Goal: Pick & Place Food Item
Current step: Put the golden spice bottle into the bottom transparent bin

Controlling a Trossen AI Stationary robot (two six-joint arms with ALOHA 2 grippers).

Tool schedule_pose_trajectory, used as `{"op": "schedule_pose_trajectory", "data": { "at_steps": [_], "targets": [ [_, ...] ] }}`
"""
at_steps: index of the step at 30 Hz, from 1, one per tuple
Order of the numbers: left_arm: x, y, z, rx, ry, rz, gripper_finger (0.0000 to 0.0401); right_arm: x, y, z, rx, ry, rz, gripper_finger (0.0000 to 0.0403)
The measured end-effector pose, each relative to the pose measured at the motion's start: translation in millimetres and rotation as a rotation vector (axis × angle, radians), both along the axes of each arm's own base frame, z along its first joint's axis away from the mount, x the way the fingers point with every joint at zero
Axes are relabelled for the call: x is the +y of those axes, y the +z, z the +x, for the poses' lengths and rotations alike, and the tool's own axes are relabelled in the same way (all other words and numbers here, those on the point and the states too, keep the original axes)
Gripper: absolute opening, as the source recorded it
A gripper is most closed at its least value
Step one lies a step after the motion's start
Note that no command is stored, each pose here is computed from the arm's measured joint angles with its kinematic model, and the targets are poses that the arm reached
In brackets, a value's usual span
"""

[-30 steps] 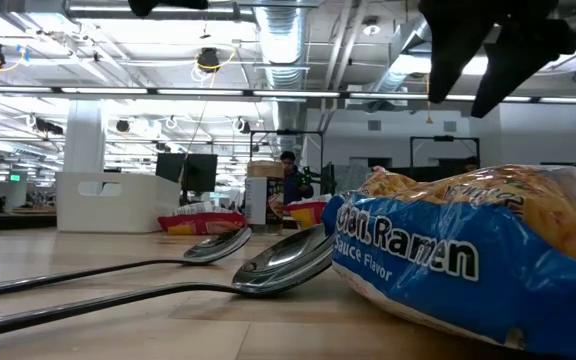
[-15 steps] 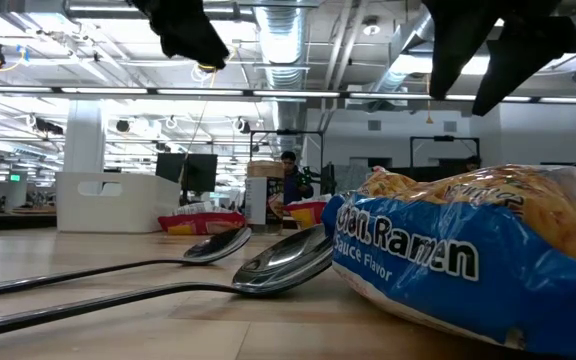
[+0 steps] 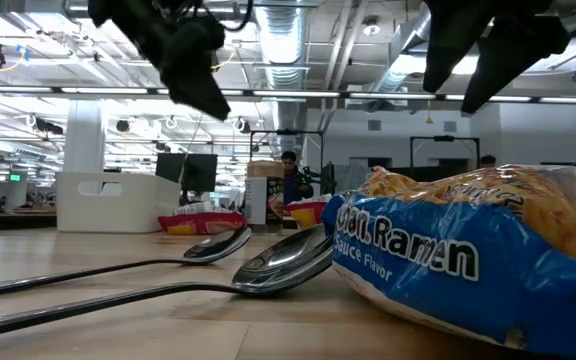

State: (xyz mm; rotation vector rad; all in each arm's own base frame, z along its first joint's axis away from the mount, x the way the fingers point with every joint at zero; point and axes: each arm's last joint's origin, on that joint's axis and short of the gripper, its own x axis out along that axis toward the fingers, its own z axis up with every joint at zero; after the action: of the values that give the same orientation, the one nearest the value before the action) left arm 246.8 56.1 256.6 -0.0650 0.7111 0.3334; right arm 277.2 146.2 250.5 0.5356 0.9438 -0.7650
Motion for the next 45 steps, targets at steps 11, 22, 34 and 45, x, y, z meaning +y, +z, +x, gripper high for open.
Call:
{"op": "schedule_pose_trajectory", "data": {
  "at_steps": [11, 22, 34, 45],
  "targets": [
    [0.3, -33.9, 0.3, -0.087, 0.007, 0.024, 0.0186, 0.5, 0.1, 0.8, -0.001, 0.021, -0.004, 0.0301],
    [3.5, -61.9, -9.8, -0.038, 0.028, -0.002, 0.0200, 1.5, 0.7, 3.7, -0.030, 0.019, 0.012, 0.0301],
    [20.2, -89.6, 8.8, -0.043, 0.107, -0.036, 0.0358, 3.4, 1.5, 7.3, -0.071, 0.018, 0.032, 0.0301],
    [24.7, -106.2, 27.1, -0.077, 0.000, 0.073, 0.0395, 4.4, 1.9, 8.7, -0.085, 0.019, 0.044, 0.0301]
  ]
}}
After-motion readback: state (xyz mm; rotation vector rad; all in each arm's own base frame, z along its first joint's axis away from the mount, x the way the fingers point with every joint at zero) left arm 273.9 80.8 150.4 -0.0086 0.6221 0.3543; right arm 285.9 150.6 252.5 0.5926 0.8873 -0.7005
